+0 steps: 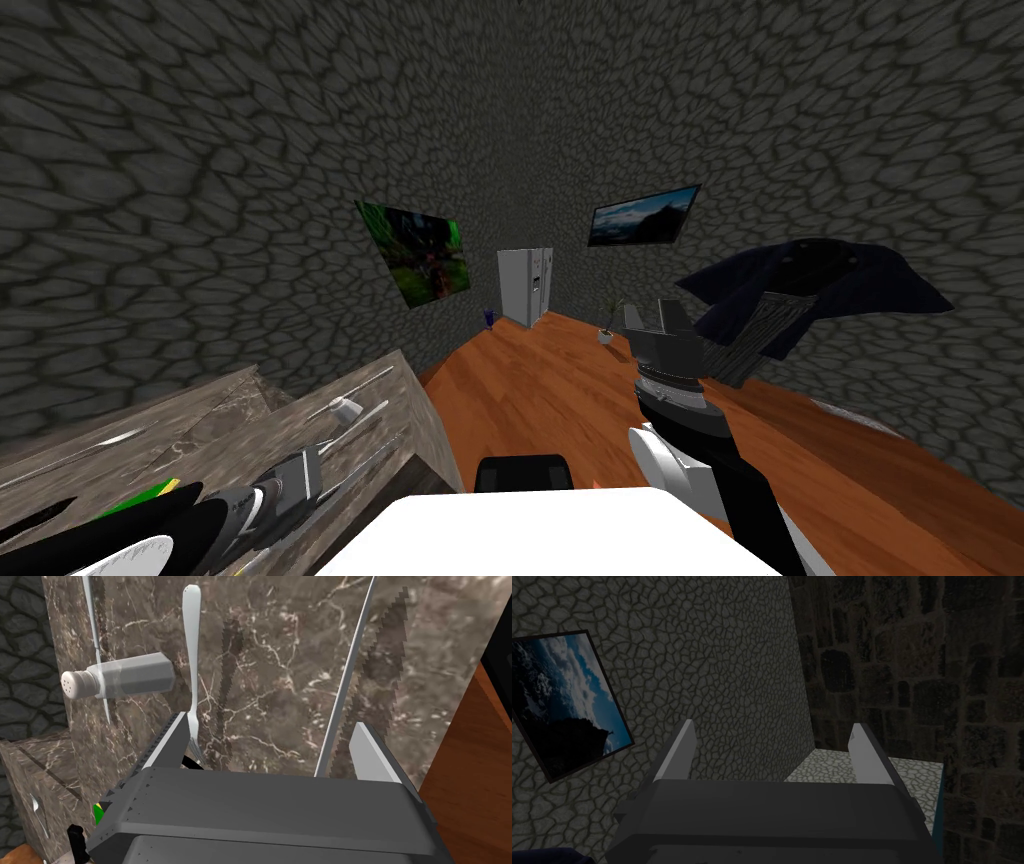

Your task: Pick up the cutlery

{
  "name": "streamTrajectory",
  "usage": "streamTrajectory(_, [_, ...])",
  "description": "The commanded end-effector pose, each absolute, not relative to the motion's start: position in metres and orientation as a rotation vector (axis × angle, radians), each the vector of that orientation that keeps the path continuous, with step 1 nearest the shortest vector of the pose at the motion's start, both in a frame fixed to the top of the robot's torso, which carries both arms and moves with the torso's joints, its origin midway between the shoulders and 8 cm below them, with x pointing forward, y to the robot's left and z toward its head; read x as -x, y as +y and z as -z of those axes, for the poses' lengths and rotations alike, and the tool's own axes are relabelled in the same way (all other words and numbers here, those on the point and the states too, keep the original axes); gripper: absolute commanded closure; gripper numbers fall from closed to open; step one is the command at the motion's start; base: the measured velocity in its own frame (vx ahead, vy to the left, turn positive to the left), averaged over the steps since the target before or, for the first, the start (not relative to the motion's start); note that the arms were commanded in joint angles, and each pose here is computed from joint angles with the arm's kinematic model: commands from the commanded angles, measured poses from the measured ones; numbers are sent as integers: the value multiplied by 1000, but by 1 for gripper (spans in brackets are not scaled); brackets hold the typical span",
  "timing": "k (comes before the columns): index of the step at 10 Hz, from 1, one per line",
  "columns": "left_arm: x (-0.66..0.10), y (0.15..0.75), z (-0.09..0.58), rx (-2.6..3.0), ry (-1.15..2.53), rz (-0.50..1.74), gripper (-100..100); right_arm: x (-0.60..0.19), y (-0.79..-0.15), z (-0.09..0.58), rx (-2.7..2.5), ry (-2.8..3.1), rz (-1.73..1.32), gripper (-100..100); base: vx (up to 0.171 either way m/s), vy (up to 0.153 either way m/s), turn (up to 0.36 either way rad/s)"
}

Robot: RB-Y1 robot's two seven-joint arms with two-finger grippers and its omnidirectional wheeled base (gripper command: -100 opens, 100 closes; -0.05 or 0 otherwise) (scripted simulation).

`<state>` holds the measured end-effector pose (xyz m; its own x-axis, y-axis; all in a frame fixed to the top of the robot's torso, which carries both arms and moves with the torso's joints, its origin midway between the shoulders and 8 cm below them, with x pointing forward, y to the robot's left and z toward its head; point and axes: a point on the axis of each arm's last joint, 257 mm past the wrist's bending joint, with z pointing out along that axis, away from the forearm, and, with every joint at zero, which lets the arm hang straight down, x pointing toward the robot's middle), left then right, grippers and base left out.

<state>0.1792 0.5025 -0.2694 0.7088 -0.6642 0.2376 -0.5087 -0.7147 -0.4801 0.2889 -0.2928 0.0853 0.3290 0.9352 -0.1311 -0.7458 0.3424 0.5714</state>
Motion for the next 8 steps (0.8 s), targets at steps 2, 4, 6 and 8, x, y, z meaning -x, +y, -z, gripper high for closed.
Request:
streamTrajectory(2, [-151,502,286,2635,906,462,-100,-289,-293,-85,-453,486,-1150,0,36,38,-103])
streamTrajectory(4, [-142,498,290,2666,917,427,-100,-289,-293,-85,-453,486,-1150,0,21,31,-39])
streamTrajectory(6, [-120,495,299,2733,915,349,-100,-289,-293,-85,-453,486,-1150,0,24,25,-93])
streamTrajectory(8, [-99,491,306,2794,913,275,-100,-289,-293,-85,-453,486,-1150,0,31,33,-93])
